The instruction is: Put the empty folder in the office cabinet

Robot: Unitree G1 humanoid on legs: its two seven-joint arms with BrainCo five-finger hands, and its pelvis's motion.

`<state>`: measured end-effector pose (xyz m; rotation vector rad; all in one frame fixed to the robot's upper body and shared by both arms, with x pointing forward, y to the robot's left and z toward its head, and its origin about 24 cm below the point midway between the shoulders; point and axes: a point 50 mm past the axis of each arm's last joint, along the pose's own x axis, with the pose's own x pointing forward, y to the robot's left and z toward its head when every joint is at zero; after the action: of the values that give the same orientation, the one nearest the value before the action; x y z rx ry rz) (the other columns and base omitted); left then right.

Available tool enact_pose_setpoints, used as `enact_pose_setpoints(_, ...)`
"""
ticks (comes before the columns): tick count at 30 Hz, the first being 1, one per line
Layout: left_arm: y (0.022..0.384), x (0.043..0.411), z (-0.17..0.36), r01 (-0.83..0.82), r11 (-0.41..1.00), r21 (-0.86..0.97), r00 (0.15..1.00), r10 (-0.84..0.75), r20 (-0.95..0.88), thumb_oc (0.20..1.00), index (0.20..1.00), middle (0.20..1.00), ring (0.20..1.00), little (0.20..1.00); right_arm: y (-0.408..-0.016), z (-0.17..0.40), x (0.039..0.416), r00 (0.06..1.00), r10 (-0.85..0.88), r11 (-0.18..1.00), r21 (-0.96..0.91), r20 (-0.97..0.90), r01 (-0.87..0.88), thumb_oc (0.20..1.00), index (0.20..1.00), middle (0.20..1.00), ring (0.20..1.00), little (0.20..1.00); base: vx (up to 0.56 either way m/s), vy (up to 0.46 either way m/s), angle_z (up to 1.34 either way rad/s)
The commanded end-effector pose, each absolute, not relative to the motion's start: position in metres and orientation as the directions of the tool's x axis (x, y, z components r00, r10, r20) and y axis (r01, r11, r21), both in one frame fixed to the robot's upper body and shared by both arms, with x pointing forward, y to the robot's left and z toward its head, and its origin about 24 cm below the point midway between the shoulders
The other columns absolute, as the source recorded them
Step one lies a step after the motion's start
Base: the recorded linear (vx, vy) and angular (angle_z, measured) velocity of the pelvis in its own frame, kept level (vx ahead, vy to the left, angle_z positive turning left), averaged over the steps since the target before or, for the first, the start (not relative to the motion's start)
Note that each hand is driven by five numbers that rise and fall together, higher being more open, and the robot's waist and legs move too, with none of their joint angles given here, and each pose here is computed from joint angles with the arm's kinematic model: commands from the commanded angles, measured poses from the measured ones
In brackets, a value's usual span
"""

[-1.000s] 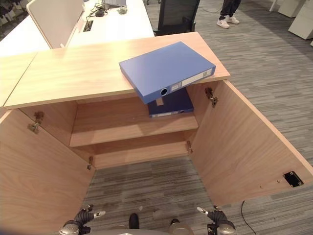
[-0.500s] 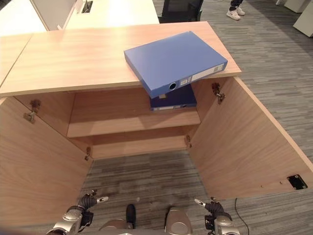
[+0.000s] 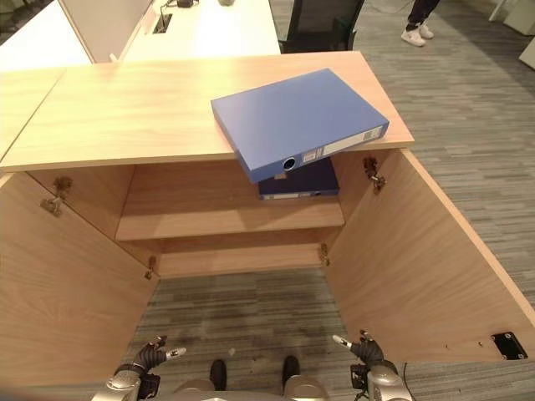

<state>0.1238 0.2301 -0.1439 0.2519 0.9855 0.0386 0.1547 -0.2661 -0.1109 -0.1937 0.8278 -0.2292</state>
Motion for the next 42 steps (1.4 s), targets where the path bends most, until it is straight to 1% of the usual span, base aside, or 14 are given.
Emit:
enact_pose_setpoints(1,0.25,0.132,-0.134,0.094,0.949,0.301,0.601,0.187,-0.777,1.0,1.0,1.0,1.0,1.0,-0.282,-0.061,0.192,0.843,-0.276,0.917,-0.389,-0.462,0.087,1.0,1.0,1.0,1.0,1.0,0.02,0.007,-0.03)
enact_pose_setpoints(4,0.246,0.126,-0.137,0.092,0.952,0.29,0.594,0.182,-0.784,1.0,1.0,1.0,1.0,1.0,-0.287,-0.011,0.212,0.943,-0.24,0.89,-0.441,-0.231,0.119,1.0,1.0,1.0,1.0,1.0,0.02,0.01,-0.01)
enact_pose_setpoints(5,0.244,0.125,-0.138,0.086,0.954,0.286,0.595,0.181,-0.783,1.0,1.0,1.0,1.0,1.0,-0.286,0.024,0.221,0.977,-0.196,0.868,-0.478,-0.083,0.133,1.0,1.0,1.0,1.0,1.0,0.0,0.0,0.0)
enact_pose_setpoints(8,0.241,0.124,-0.138,0.08,0.96,0.269,0.605,0.168,-0.778,1.0,1.0,1.0,1.0,1.0,-0.278,0.074,0.232,0.981,-0.127,0.841,-0.509,0.147,0.185,1.0,1.0,1.0,1.0,1.0,0.0,0.0,0.0)
enact_pose_setpoints(11,0.238,0.124,-0.137,0.078,0.961,0.264,0.618,0.161,-0.77,1.0,1.0,1.0,1.0,1.0,-0.268,0.136,0.238,0.897,-0.058,0.771,-0.551,0.439,0.32,1.0,1.0,1.0,1.0,1.0,0.01,0.005,0.0)
enact_pose_setpoints(16,0.237,0.122,-0.136,0.086,0.959,0.271,0.63,0.158,-0.761,1.0,1.0,1.0,1.0,1.0,-0.266,0.188,0.235,0.756,0.023,0.552,-0.639,0.654,0.536,1.0,1.0,1.0,1.0,1.0,0.02,0.004,0.03)
enact_pose_setpoints(17,0.237,0.122,-0.136,0.086,0.959,0.269,0.631,0.157,-0.76,1.0,1.0,1.0,1.0,1.0,-0.266,0.188,0.235,0.754,0.022,0.548,-0.639,0.656,0.539,1.0,1.0,1.0,1.0,1.0,0.06,0.005,0.1)
enact_pose_setpoints(19,0.238,0.122,-0.135,0.102,0.954,0.282,0.64,0.155,-0.753,1.0,1.0,1.0,1.0,1.0,-0.271,0.208,0.235,0.704,0.095,0.327,-0.69,0.704,0.646,1.0,1.0,1.0,1.0,1.0,0.01,0.001,0.11)
enact_pose_setpoints(20,0.237,0.122,-0.135,0.101,0.955,0.279,0.641,0.152,-0.752,1.0,1.0,1.0,1.0,1.0,-0.271,0.208,0.236,0.702,0.097,0.322,-0.69,0.706,0.649,1.0,1.0,1.0,1.0,1.0,0.01,-0.008,0.08)
enact_pose_setpoints(22,0.239,0.125,-0.133,0.122,0.947,0.295,0.653,0.147,-0.743,1.0,1.0,1.0,1.0,1.0,-0.273,0.224,0.24,0.682,0.186,0.128,-0.706,0.707,0.697,1.0,1.0,1.0,1.0,1.0,0.02,-0.021,0.08)
enact_pose_setpoints(23,0.239,0.125,-0.133,0.122,0.948,0.294,0.653,0.146,-0.743,1.0,1.0,1.0,1.0,1.0,-0.273,0.224,0.241,0.681,0.188,0.126,-0.705,0.708,0.698,1.0,1.0,1.0,1.0,1.0,-0.02,-0.028,0.06)
enact_pose_setpoints(26,0.243,0.131,-0.129,0.142,0.936,0.323,0.671,0.149,-0.726,1.0,1.0,1.0,1.0,1.0,-0.269,0.242,0.252,0.676,0.31,-0.058,-0.696,0.669,0.716,1.0,1.0,1.0,1.0,1.0,-0.08,-0.034,0.06)
enact_pose_setpoints(32,0.244,0.147,-0.119,0.155,0.926,0.344,0.718,0.134,-0.683,1.0,1.0,1.0,1.0,1.0,-0.264,0.264,0.267,0.656,0.412,-0.191,-0.644,0.632,0.74,1.0,1.0,1.0,1.0,1.0,-0.12,-0.04,0.23)
enact_pose_setpoints(42,0.248,0.164,-0.108,0.141,0.919,0.367,0.77,0.131,-0.625,1.0,1.0,1.0,1.0,1.0,-0.261,0.288,0.283,0.633,0.446,-0.26,-0.585,0.633,0.768,1.0,1.0,1.0,1.0,1.0,-0.07,-0.037,0.25)
